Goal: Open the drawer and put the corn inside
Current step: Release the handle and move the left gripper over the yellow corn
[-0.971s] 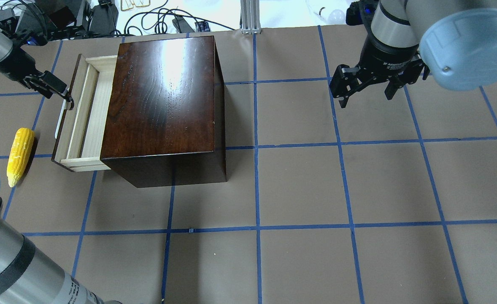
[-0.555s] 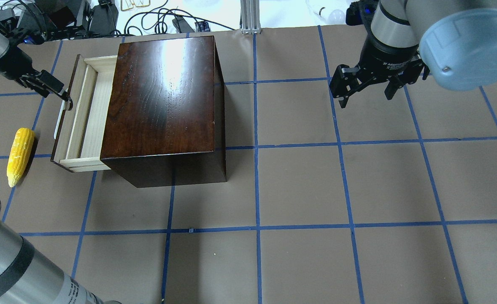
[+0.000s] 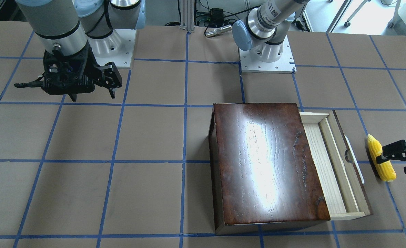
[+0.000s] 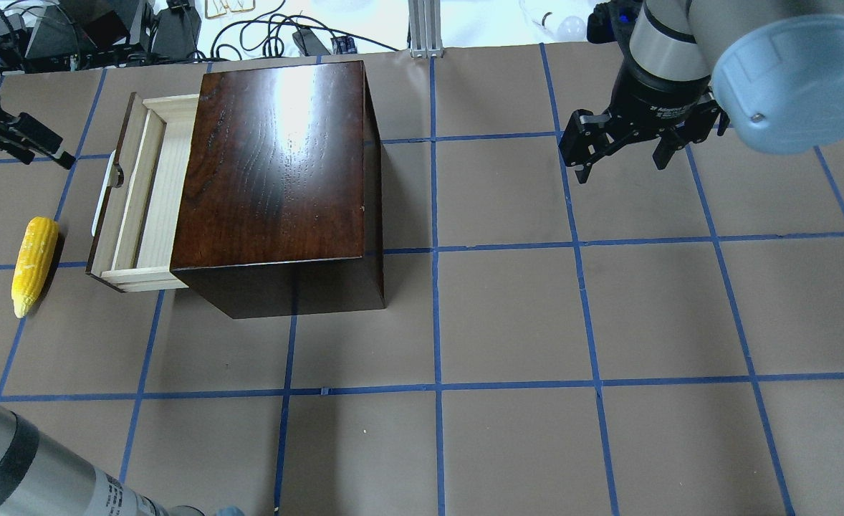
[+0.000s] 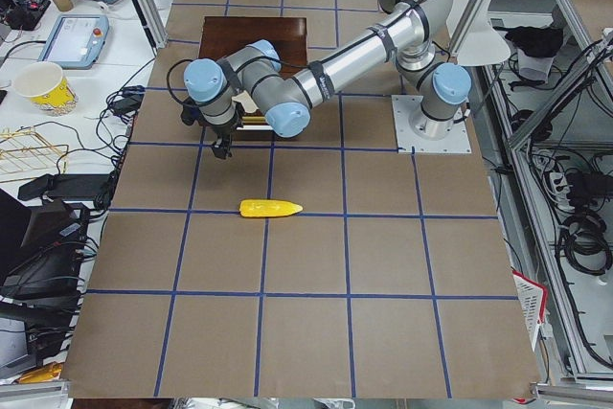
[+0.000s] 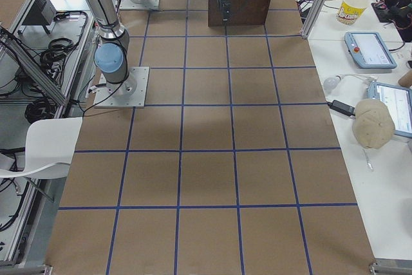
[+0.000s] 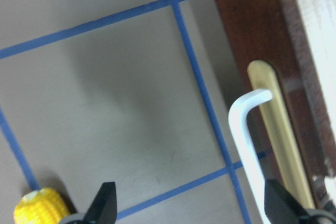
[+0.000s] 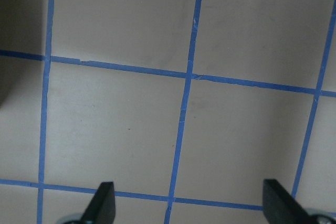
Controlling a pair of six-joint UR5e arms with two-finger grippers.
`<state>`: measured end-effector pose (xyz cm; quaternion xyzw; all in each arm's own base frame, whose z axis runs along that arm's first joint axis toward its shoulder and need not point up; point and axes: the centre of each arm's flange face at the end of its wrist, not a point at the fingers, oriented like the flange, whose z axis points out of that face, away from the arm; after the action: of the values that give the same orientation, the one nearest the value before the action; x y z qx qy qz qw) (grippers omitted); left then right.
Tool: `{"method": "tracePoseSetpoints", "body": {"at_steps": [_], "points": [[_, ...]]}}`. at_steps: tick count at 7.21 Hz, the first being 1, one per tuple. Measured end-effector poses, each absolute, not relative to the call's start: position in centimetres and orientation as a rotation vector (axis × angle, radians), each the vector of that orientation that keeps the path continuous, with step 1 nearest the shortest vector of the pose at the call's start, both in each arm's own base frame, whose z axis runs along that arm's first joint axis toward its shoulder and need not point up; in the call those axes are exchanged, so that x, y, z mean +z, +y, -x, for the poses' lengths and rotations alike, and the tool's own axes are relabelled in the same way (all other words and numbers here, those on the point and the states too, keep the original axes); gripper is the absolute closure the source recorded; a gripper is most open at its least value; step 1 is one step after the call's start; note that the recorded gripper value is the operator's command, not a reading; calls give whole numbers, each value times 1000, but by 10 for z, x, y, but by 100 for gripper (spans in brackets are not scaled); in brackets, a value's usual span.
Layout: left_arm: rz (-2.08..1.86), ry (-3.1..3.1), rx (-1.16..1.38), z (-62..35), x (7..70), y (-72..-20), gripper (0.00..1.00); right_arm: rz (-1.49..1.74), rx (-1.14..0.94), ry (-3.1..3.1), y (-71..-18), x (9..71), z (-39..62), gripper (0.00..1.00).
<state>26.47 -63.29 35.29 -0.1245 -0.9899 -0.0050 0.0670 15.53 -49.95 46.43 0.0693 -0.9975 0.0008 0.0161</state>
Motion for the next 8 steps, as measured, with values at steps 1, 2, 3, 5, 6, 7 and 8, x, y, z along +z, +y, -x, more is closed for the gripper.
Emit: {"method": "tracePoseSetpoints", "body": {"at_steps": [1, 2, 3, 5, 6, 7, 8], "points": [[341, -3013, -30, -283, 349, -627, 0, -214, 2, -3102, -500, 464, -155, 0], [296, -3042, -44, -299, 338, -624, 0, -213, 2, -3102, -500, 464, -155, 0], [225, -3058, -62, -307, 325, -624, 0, -212, 2, -3102, -500, 464, -154, 0], [140, -3090, -146, -315, 299, -621, 0, -215, 2, -3102, -499, 464, -155, 0], [122, -3096, -177, -318, 284, -621, 0, -215, 2, -3102, -499, 464, -155, 0], [86, -3099, -192, -320, 269, -622, 0, -215, 2, -3102, -500, 464, -155, 0], [51, -3106, -202, -322, 256, -622, 0, -216, 2, -3102, -499, 464, -155, 0]]}}
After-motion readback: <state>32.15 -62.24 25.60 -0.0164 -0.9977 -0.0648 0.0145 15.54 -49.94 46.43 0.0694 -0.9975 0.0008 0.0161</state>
